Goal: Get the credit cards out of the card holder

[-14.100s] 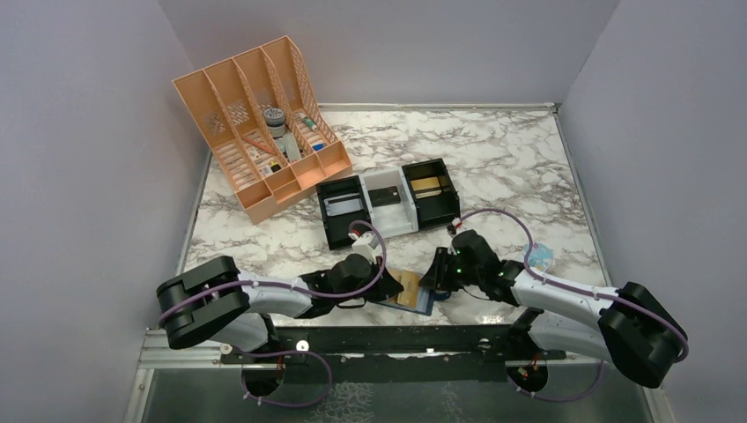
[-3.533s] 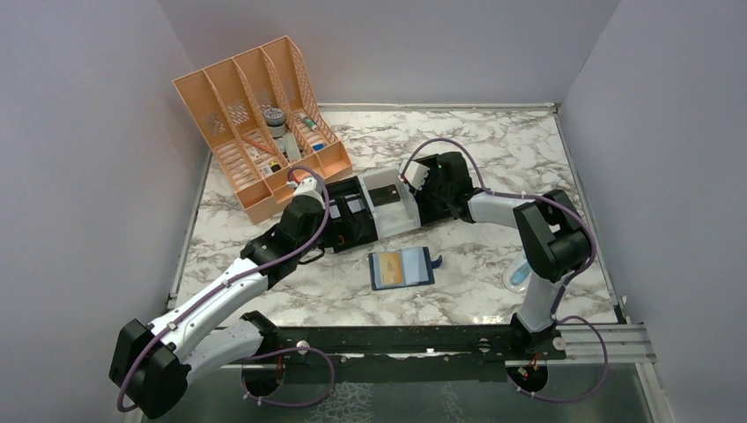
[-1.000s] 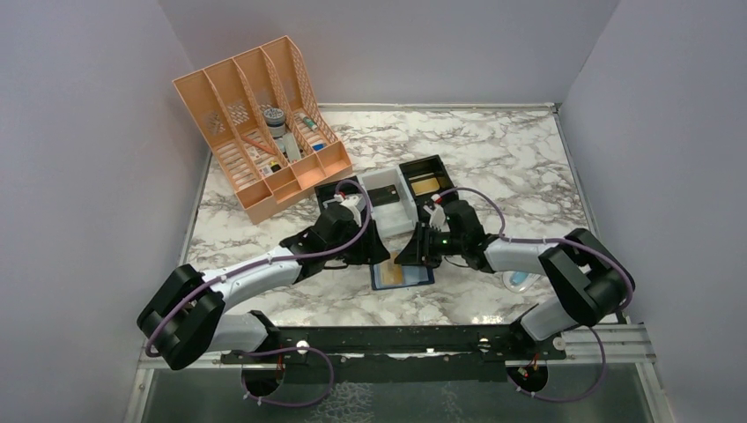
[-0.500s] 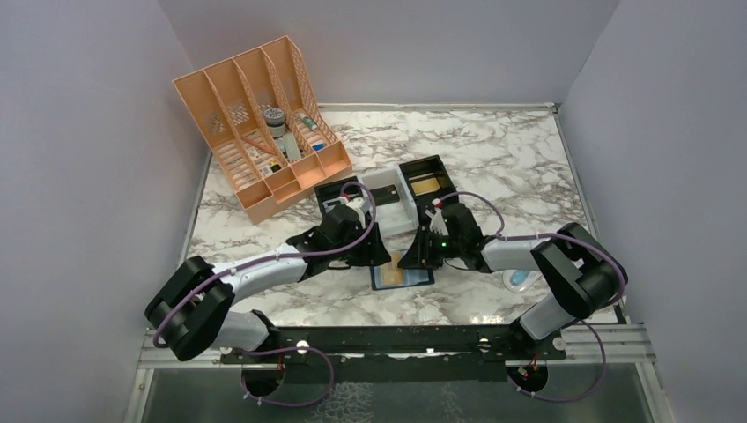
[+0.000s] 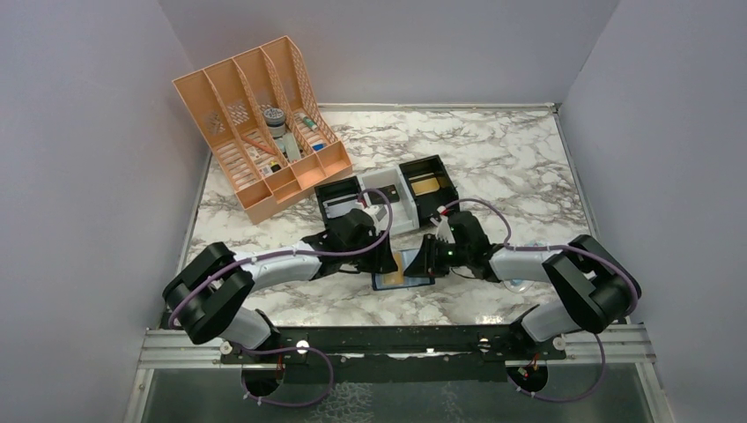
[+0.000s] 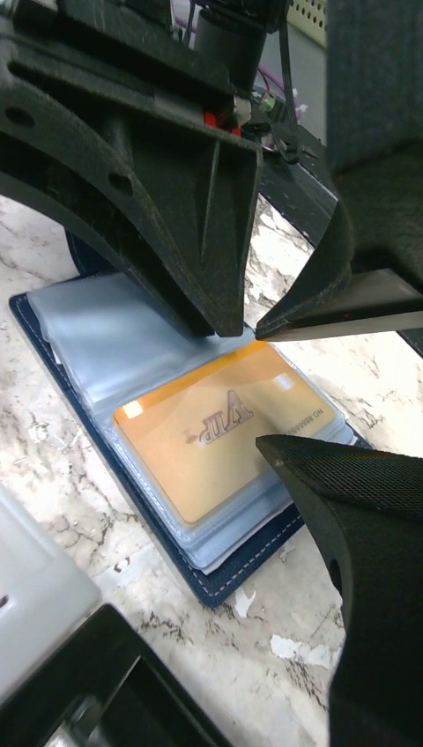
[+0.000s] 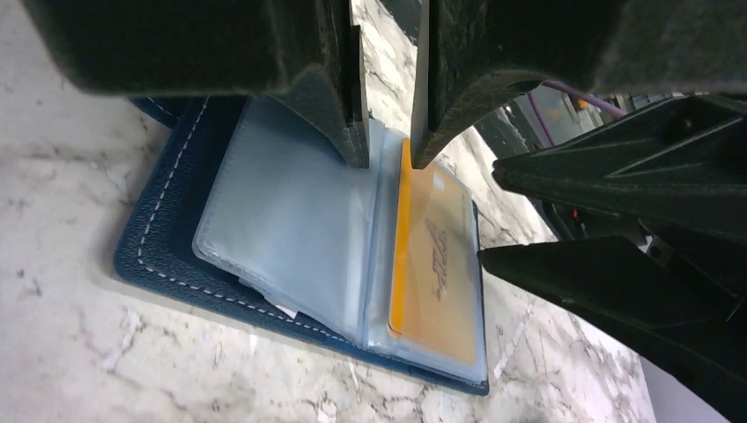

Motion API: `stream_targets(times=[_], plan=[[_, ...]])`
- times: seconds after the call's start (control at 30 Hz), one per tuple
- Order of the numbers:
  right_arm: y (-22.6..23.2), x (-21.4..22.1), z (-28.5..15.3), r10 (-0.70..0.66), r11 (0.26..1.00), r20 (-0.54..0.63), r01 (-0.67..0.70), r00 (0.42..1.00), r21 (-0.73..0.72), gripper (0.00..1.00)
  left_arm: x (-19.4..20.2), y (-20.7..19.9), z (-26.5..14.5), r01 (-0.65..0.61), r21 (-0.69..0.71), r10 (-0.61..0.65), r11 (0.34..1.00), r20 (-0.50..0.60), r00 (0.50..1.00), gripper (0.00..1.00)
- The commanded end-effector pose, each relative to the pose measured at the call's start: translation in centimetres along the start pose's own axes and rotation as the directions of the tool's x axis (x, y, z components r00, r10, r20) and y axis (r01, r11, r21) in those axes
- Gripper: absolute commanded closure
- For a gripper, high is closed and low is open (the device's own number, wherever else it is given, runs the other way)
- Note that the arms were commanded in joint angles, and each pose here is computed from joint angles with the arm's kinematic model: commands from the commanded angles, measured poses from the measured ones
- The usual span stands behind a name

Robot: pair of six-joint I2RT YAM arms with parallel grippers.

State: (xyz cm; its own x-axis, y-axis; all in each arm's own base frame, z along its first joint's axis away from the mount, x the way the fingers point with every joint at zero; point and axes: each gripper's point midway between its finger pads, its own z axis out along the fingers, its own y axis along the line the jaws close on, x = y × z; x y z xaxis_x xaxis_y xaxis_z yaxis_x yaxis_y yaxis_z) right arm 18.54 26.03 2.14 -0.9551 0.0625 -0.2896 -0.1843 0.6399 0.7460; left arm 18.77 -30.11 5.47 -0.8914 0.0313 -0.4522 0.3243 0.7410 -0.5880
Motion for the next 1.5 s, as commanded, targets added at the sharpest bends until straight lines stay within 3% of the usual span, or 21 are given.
stream_targets(times=[0.0, 0.5, 0.67, 1.13, 1.47], plan=[[-3.4, 3.2, -0.9, 0.050, 0.991, -0.057, -0.042, 0.997, 0.128, 0.74, -0.1, -0.6, 0.6, -0.022, 0.009, 0.022, 1.000, 0.000, 1.000, 0.55], [2.4, -2.8, -0.9, -0.070, 0.998, 0.058, 0.069, 0.996, 0.010, 0.74, 0.5, 1.2, 1.9, -0.020, -0.073, 0.017, 0.997, -0.030, 0.999, 0.64], [2.2, -3.8, 0.0, -0.072, 0.997, 0.054, 0.070, 0.996, 0.033, 0.74, 0.4, 1.5, 1.6, -0.021, -0.093, 0.019, 0.995, -0.022, 1.000, 0.65], [-3.0, 2.2, 0.4, 0.054, 0.992, -0.080, -0.044, 0.995, 0.120, 0.75, 0.4, 1.9, 0.9, -0.047, -0.114, 0.045, 0.992, -0.022, 0.999, 0.61], [-2.7, 4.0, -0.2, 0.116, 0.992, -0.084, -0.111, 0.990, 0.066, 0.78, 2.5, 1.3, 1.4, -0.093, -0.117, 0.083, 0.989, -0.082, 0.993, 0.64]])
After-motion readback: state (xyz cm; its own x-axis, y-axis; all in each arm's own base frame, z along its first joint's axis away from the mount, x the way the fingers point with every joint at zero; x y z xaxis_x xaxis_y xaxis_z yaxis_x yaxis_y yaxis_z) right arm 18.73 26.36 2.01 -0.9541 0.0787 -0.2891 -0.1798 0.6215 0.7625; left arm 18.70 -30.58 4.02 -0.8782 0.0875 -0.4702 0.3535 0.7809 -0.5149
